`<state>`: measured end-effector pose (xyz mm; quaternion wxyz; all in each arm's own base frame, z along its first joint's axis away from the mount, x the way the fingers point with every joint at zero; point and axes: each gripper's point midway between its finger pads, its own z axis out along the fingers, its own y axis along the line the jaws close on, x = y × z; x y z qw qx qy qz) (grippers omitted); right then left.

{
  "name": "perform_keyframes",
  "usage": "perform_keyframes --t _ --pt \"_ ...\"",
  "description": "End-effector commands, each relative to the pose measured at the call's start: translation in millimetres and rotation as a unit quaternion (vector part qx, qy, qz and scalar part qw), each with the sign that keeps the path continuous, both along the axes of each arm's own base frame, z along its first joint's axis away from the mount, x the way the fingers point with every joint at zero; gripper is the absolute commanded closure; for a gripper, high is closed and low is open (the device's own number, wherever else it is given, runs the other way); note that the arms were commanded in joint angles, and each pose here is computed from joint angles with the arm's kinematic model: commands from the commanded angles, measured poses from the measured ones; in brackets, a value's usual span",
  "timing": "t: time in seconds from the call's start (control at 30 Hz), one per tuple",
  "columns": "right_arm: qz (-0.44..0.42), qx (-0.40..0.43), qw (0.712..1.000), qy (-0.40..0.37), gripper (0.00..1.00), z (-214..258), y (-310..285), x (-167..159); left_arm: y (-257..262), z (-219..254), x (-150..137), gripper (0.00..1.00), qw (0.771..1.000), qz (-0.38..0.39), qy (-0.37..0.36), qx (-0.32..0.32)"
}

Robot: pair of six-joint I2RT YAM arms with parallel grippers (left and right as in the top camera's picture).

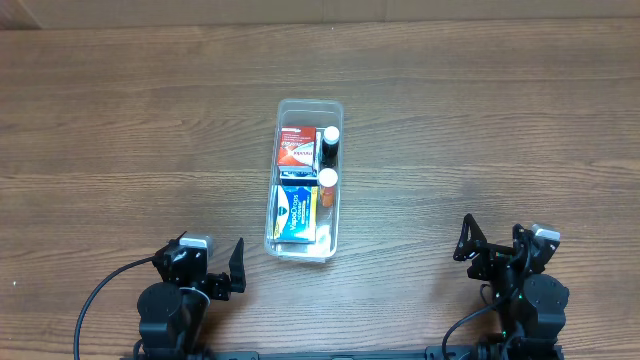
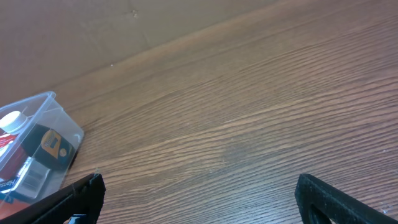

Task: Pack container

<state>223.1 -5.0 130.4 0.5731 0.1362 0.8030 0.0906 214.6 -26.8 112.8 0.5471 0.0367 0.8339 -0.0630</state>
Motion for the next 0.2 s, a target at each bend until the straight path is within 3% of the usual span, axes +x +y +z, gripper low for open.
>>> perform_keyframes --t 0.0,0.17 --pt "0.002 -0.003 1.000 -0.003 0.00 -1.5 0.4 0.4 0.3 0.7 0.2 0.00 1.000 0.002 -0.003 -0.006" --pt "0.002 -0.003 1.000 -0.003 0.00 -1.5 0.4 0.4 0.4 0.7 0.2 0.00 1.000 0.002 -0.003 -0.006"
